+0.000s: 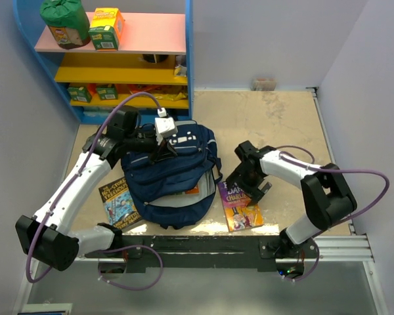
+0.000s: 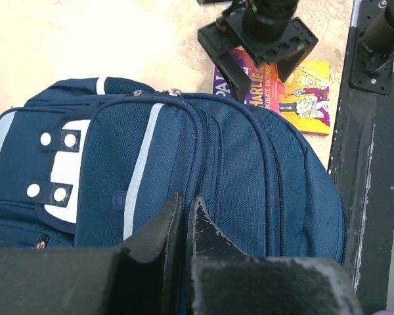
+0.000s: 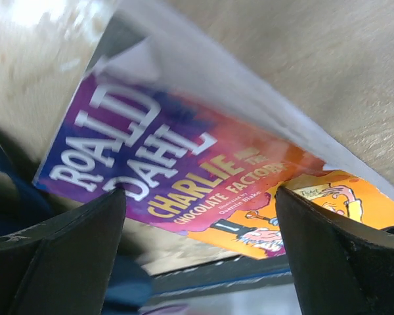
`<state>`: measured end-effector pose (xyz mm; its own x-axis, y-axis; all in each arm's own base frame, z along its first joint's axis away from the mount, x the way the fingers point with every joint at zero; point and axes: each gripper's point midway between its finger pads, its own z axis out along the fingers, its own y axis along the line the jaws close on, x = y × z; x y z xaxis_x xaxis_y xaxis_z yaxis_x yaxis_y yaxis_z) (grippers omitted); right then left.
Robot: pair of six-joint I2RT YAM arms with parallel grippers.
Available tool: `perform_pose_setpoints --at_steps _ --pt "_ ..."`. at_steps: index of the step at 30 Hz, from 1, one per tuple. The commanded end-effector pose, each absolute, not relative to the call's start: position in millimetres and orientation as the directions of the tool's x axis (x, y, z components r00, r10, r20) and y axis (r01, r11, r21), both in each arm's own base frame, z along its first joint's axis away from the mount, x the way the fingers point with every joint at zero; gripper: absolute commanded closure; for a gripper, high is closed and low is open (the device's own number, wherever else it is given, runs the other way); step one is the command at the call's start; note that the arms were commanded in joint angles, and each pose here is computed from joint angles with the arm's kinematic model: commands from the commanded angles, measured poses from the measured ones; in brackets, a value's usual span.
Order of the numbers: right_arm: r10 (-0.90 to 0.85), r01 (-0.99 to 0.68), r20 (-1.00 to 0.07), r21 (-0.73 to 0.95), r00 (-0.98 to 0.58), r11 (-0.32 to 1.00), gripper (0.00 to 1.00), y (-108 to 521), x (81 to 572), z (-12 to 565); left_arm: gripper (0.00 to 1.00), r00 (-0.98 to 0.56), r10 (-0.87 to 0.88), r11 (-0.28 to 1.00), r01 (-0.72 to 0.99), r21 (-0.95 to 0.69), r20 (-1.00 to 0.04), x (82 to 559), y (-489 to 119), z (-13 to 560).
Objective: Pack the student bag
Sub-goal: Move the book to the center of the board, then pick up the book from the center of the board.
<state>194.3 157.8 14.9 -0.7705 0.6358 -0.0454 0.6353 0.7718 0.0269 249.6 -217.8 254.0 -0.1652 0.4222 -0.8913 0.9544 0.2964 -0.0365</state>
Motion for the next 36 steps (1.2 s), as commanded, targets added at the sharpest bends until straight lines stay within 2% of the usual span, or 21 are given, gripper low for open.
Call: perform_pose_setpoints --at_steps 1,10,16,19,22,25,28,32,36 --pt "0.745 0.737 -0.254 0.149 -0.616 0.66 0.01 118.0 268.0 -10.3 1.0 -0.049 0.392 0.333 0.939 0.092 -0.919 267.5 -212.5 280.9" --pt "0.774 0.68 -0.236 0.374 -0.588 0.63 0.01 119.2 320.9 31.5 1.0 -0.079 0.376 0.336 0.94 0.056 -0.923 272.9 -217.3 279.3" --pt "0.738 0.56 -0.356 0.488 -0.573 0.669 0.01 109.4 342.4 96.9 1.0 -0.085 0.371 0.348 0.936 0.053 -0.925 275.5 -217.5 281.9" --pt "0.662 0.51 -0.474 0.423 -0.58 0.749 0.01 90.4 341.7 121.6 1.0 -0.092 0.365 0.349 0.936 0.044 -0.926 274.6 -218.0 282.8" --pt "0.581 0.517 -0.507 0.277 -0.637 0.81 0.01 69.8 334.2 114.7 1.0 -0.091 0.365 0.352 0.935 0.047 -0.927 274.2 -217.8 283.2" --pt "0.548 0.531 -0.449 0.177 -0.705 0.829 0.01 57.2 324.4 85.9 1.0 -0.095 0.36 0.357 0.933 0.043 -0.928 274.8 -217.7 284.3" --pt "0.52 0.495 -0.416 0.177 -0.746 0.851 0.02 61.5 318.9 65.2 1.0 -0.099 0.355 0.363 0.931 0.04 -0.93 276.2 -218.4 285.7" --pt "0.537 0.488 -0.433 0.227 -0.724 0.843 0.03 64.7 320.2 51.6 1.0 -0.104 0.361 0.371 0.928 0.04 -0.927 276.9 -216.6 284.0" --pt "0.552 0.492 -0.402 0.25 -0.73 0.834 0.04 69.8 312.5 39.9 1.0 -0.102 0.366 0.374 0.926 0.045 -0.925 278.1 -216.0 284.8"
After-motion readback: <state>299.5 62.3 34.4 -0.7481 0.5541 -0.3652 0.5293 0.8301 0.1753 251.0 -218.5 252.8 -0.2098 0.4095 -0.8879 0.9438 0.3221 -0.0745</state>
